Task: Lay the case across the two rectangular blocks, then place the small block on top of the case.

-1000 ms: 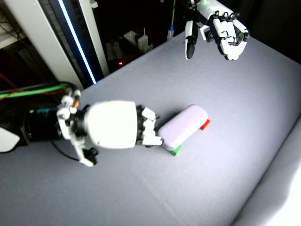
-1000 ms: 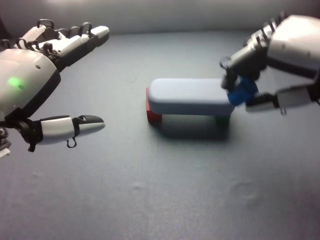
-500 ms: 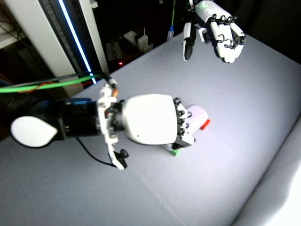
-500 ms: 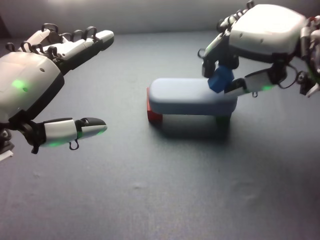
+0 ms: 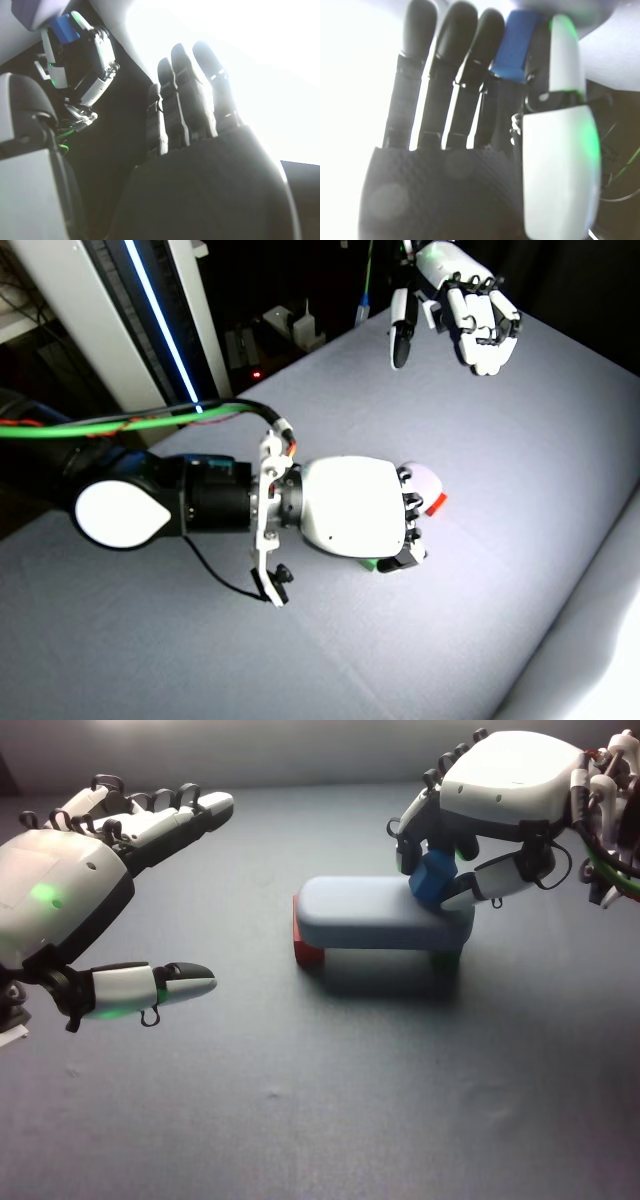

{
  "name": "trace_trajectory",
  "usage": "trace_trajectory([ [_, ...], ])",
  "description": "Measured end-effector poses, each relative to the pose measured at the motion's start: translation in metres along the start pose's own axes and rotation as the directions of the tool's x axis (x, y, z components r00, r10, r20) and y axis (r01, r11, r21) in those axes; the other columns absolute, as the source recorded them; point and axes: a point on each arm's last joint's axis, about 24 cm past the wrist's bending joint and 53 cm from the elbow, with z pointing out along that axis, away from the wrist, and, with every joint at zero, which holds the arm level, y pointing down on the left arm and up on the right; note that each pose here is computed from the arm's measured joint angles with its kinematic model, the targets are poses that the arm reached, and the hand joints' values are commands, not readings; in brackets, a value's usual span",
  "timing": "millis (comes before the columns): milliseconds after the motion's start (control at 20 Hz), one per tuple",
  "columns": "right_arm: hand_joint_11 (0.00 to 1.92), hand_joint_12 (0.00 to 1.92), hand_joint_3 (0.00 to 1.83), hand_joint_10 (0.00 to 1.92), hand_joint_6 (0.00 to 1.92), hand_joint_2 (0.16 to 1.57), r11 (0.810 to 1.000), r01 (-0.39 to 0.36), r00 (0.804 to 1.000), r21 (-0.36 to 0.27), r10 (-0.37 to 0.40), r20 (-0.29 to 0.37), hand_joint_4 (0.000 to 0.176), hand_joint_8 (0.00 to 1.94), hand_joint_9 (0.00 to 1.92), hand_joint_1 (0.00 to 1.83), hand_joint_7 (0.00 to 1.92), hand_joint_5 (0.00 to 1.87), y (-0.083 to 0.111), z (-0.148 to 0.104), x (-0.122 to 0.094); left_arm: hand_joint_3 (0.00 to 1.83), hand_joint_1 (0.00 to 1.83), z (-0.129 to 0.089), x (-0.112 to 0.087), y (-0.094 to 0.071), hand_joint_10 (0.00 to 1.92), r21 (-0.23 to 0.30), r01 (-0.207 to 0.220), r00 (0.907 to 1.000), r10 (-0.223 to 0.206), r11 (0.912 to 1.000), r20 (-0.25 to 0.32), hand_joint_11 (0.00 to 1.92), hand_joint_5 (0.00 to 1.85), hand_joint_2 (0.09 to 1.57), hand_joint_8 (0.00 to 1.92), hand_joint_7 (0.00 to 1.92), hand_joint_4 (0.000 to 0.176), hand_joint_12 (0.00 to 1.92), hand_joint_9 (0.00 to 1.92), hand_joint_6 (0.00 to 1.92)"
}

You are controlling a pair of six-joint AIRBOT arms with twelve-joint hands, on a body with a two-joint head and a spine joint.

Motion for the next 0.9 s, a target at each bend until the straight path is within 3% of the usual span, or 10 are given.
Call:
trace_trajectory([
  [50, 0.88, 1.23, 0.0, 0.95, 0.83, 1.03, 1.0, 0.002, 1.0, 0.0, -0.002, -0.001, 0.0, 0.54, 1.11, 1.4, 1.21, 1.04, 0.0, 0.0, 0.0, 0.0, 0.97, 0.0, 0.0, 0.0, 0.0, 0.0, -0.001, 1.0, 0.001, 1.0, 0.0, 0.0, 0.24, 0.94, 0.0, 0.39, 0.059, 1.1, 0.44, 0.0],
  [150, 0.74, 1.4, 0.0, 0.84, 0.74, 1.06, 1.0, 0.003, 1.0, -0.002, -0.003, -0.003, 0.0, 0.88, 1.01, 1.29, 1.16, 1.01, 0.001, 0.001, 0.001, 0.0, 0.97, 0.0, -0.001, 0.001, 0.0, -0.001, 0.0, 1.0, 0.0, 1.0, 0.002, 0.0, 0.23, 0.94, 0.0, 0.39, 0.066, 1.09, 0.44, 0.0],
  [200, 0.63, 1.46, 0.0, 0.85, 0.34, 1.05, 1.0, 0.004, 1.0, -0.003, -0.004, -0.004, 0.0, 0.85, 0.91, 1.35, 1.1, 0.89, 0.001, 0.001, 0.002, 0.0, 0.96, 0.0, 0.0, 0.0, 0.0, 0.0, 0.0, 1.0, 0.0, 1.0, 0.001, 0.0, 0.23, 0.94, 0.0, 0.4, 0.07, 1.1, 0.44, 0.0],
  [300, 0.5, 1.28, 0.0, 0.6, 0.02, 0.96, 1.0, 0.008, 1.0, -0.001, -0.008, -0.006, 0.0, 0.31, 0.71, 1.13, 0.78, 0.72, 0.001, 0.001, 0.002, 0.0, 0.97, 0.0, -0.001, 0.0, 0.0, 0.001, 0.001, 1.0, -0.001, 1.0, 0.001, 0.0, 0.23, 0.94, 0.0, 0.39, 0.064, 1.1, 0.44, 0.0],
  [350, 0.47, 1.23, 0.0, 0.45, 0.01, 0.95, 1.0, 0.009, 1.0, 0.002, -0.009, -0.008, 0.0, 0.13, 0.69, 1.11, 0.75, 0.68, 0.0, 0.001, 0.003, 0.0, 0.95, 0.001, -0.001, 0.001, 0.0, 0.002, -0.001, 1.0, 0.001, 1.0, 0.0, 0.0, 0.23, 0.94, 0.0, 0.39, 0.06, 1.1, 0.44, 0.0],
  [500, 0.34, 1.2, 0.0, 0.3, 0.0, 0.97, 1.0, 0.013, 1.0, 0.011, -0.013, -0.008, 0.004, 0.0, 0.61, 1.04, 0.58, 0.53, -0.001, 0.002, 0.0, 0.0, 0.95, 0.001, -0.001, 0.001, 0.0, 0.001, 0.0, 1.0, 0.0, 1.0, 0.002, 0.0, 0.23, 0.95, 0.0, 0.39, 0.093, 1.11, 0.43, 0.0],
  [650, 0.26, 1.19, 0.0, 0.23, 0.0, 0.96, 1.0, 0.015, 1.0, 0.007, -0.015, 0.0, 0.011, 0.0, 0.59, 1.01, 0.57, 0.51, 0.002, 0.003, -0.004, 0.0, 0.97, 0.001, -0.002, 0.0, 0.0, 0.004, 0.001, 1.0, -0.001, 1.0, 0.005, 0.0, 0.23, 0.94, 0.0, 0.4, 0.079, 1.11, 0.43, 0.0],
  [750, 0.04, 1.29, 0.0, 0.12, 0.0, 0.96, 1.0, 0.014, 1.0, -0.001, -0.014, 0.006, 0.047, 0.0, 0.55, 0.95, 0.53, 0.47, 0.006, 0.001, -0.008, 0.0, 0.97, 0.001, -0.002, -0.001, 0.01, 0.005, 0.003, 1.0, -0.003, 1.0, 0.006, 0.0, 0.23, 0.95, 0.0, 0.41, 0.064, 1.13, 0.44, 0.0],
  [850, 0.15, 1.15, 0.0, 0.06, 0.0, 0.94, 1.0, -0.021, 0.999, -0.019, 0.021, 0.031, 0.031, 0.0, 0.55, 0.87, 0.49, 0.41, 0.011, -0.004, -0.016, 0.0, 0.97, 0.001, -0.003, -0.001, 0.01, 0.008, 0.006, 0.9999, -0.006, 0.9999, 0.01, 0.0, 0.23, 0.94, 0.0, 0.41, 0.076, 1.15, 0.45, 0.0],
  [900, 0.18, 1.05, 0.0, 0.02, 0.0, 0.93, 0.998, -0.035, 0.998, -0.045, 0.037, 0.051, 0.046, 0.0, 0.51, 0.8, 0.46, 0.36, 0.018, -0.01, -0.023, 0.0, 0.96, 0.001, -0.004, -0.002, 0.01, 0.013, 0.005, 0.9999, -0.006, 0.9999, 0.012, 0.0, 0.23, 0.95, 0.0, 0.41, 0.072, 1.17, 0.45, 0.0],
])
